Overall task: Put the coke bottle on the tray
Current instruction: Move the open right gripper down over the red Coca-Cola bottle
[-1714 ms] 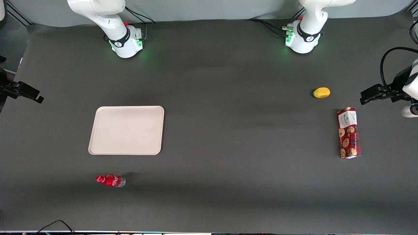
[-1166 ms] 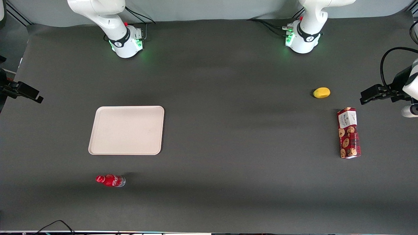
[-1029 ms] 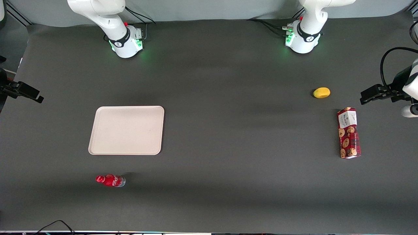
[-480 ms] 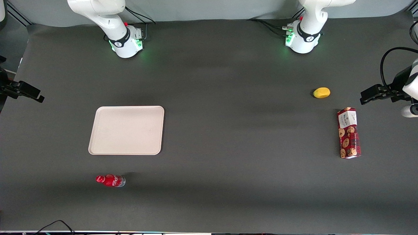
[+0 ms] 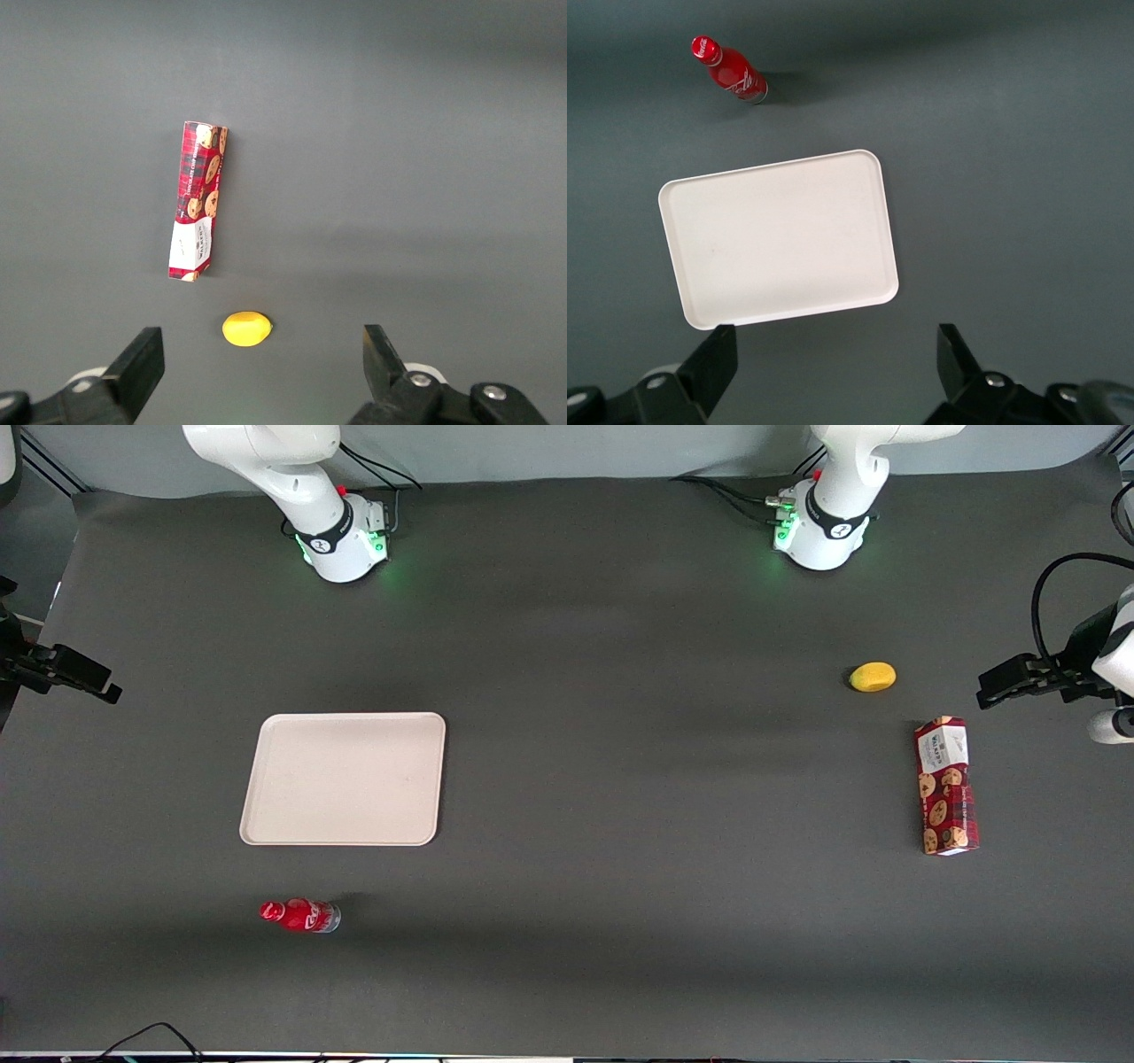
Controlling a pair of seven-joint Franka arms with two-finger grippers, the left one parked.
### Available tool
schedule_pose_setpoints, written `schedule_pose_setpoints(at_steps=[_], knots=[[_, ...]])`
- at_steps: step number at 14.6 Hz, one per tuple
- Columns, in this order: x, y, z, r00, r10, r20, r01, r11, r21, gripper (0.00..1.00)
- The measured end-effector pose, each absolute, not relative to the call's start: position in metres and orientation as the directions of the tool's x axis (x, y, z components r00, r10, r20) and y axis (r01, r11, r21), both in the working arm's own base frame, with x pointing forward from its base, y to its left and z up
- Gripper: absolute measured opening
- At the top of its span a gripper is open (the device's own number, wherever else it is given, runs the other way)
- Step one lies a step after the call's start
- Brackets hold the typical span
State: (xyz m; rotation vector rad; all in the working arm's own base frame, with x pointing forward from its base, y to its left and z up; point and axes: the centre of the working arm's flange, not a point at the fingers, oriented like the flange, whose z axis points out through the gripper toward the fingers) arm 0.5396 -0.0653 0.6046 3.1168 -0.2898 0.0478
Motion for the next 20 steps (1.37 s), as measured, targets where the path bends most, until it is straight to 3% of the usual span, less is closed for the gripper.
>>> schedule_pose_setpoints(at_steps=[4,8,11,20], knots=[[0.579,-0.054,0.59,0.986,-0.163,0.039,-0.164,-0.986,0.015,1.0],[0.646,-0.03,0.542,0.99,-0.142,0.02,-0.141,-0.989,-0.045,1.0],[0.683,-0.003,0.508,0.993,-0.108,0.052,-0.105,-0.993,-0.058,1.0],[0.731,0.036,0.384,0.996,-0.054,0.072,-0.048,-0.996,-0.072,1.0]])
